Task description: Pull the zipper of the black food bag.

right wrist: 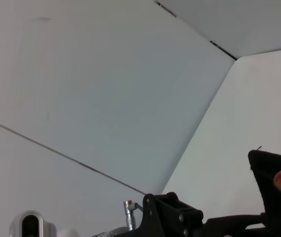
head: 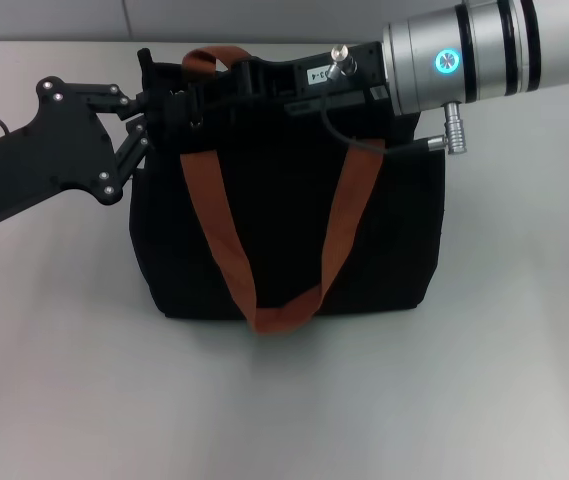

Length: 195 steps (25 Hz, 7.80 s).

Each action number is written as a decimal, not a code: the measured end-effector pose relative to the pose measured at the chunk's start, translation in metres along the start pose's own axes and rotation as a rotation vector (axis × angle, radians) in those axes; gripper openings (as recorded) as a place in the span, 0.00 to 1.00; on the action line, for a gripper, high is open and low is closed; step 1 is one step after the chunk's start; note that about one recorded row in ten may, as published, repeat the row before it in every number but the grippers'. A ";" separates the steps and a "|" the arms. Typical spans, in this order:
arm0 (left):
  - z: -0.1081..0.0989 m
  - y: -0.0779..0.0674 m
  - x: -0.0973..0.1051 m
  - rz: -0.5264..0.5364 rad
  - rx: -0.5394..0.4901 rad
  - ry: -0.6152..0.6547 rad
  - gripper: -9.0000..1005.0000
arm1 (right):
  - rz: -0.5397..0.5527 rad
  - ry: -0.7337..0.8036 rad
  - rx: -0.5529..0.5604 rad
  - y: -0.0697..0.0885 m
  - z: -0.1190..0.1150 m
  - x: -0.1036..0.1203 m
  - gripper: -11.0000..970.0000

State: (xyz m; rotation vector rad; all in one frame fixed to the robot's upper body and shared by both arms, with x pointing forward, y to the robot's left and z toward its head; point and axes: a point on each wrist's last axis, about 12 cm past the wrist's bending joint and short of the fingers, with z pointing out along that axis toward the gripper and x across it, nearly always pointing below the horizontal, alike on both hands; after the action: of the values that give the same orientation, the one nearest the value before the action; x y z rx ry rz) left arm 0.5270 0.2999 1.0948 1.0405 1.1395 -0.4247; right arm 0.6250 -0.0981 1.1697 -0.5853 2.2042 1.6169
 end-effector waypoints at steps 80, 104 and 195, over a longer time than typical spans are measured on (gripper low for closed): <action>-0.023 0.001 0.001 0.031 -0.042 0.030 0.08 | -0.125 0.004 0.295 0.006 -0.030 -0.007 0.01; -0.024 0.006 0.000 0.034 -0.068 0.027 0.07 | -0.077 -0.130 0.398 -0.001 -0.104 0.015 0.03; -0.025 -0.083 0.007 -0.588 0.463 0.139 0.82 | -0.918 -0.144 0.013 -0.069 -0.094 0.217 0.80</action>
State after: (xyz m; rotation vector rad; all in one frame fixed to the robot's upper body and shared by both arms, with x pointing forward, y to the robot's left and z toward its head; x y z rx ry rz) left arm 0.4556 0.2817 1.0496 1.1283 1.5124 -1.1368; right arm 0.4715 -0.2335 1.0323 -1.1997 1.4631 1.0888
